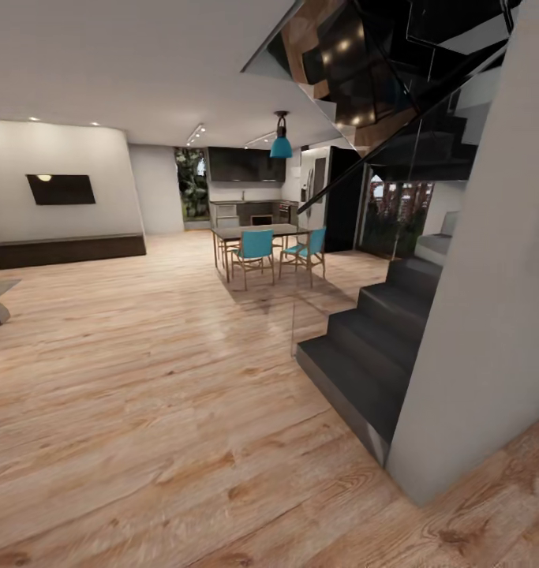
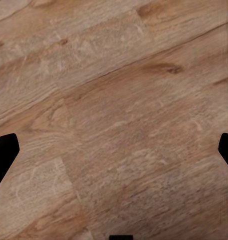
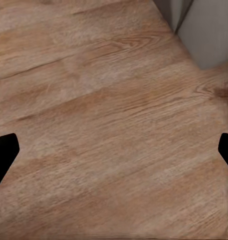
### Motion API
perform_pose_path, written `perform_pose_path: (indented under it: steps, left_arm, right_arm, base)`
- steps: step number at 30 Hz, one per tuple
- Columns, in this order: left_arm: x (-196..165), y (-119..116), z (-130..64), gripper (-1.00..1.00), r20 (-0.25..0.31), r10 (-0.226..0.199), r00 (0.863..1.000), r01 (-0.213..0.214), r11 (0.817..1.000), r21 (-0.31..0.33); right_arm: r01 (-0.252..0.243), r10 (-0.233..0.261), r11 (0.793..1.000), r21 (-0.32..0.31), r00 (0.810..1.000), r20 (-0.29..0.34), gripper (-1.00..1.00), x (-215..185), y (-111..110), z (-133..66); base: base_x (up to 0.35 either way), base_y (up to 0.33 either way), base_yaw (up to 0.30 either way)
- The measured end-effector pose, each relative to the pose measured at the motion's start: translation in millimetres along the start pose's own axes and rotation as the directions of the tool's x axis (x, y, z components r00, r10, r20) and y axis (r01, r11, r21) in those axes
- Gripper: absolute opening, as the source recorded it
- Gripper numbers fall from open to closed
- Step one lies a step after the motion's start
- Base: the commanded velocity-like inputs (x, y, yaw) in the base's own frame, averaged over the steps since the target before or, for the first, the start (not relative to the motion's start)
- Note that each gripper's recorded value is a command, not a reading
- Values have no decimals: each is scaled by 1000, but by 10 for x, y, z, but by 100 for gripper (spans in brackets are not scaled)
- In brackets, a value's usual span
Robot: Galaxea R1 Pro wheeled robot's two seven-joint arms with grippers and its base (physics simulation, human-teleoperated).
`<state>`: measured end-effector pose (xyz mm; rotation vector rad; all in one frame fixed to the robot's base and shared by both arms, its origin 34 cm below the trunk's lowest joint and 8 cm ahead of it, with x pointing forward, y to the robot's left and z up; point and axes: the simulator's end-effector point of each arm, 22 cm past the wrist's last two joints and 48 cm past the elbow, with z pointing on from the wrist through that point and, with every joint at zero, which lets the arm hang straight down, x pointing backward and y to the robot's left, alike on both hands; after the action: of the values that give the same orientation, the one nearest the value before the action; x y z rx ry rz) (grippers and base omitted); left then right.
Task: Pick up the two gym shoes and the two sandals from the corridor floor and place them onto the hallstand (shoe rack) in the corridor, making sure they are on the rack and not on the floor. Arrange them so the two gym shoes are next to each other and the two sandals are next to each other.
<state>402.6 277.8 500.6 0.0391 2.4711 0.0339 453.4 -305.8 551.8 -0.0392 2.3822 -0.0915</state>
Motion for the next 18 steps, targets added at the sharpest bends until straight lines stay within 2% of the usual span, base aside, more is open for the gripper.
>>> perform_pose_path:
  steps: [7,18]
  left_arm:
    - [11,21,-4,100,-1,-9,1000,9,1000,-5]
    - [8,38,-4,100,0,-11,1000,11,1000,-9]
  right_arm:
    - [-16,16,1000,2,1000,-10,100,50,-3,-3]
    - [-81,81,997,13,996,-25,100,122,-32,-9]
  base:
    - [0,0,-290]
    - [0,0,-298]
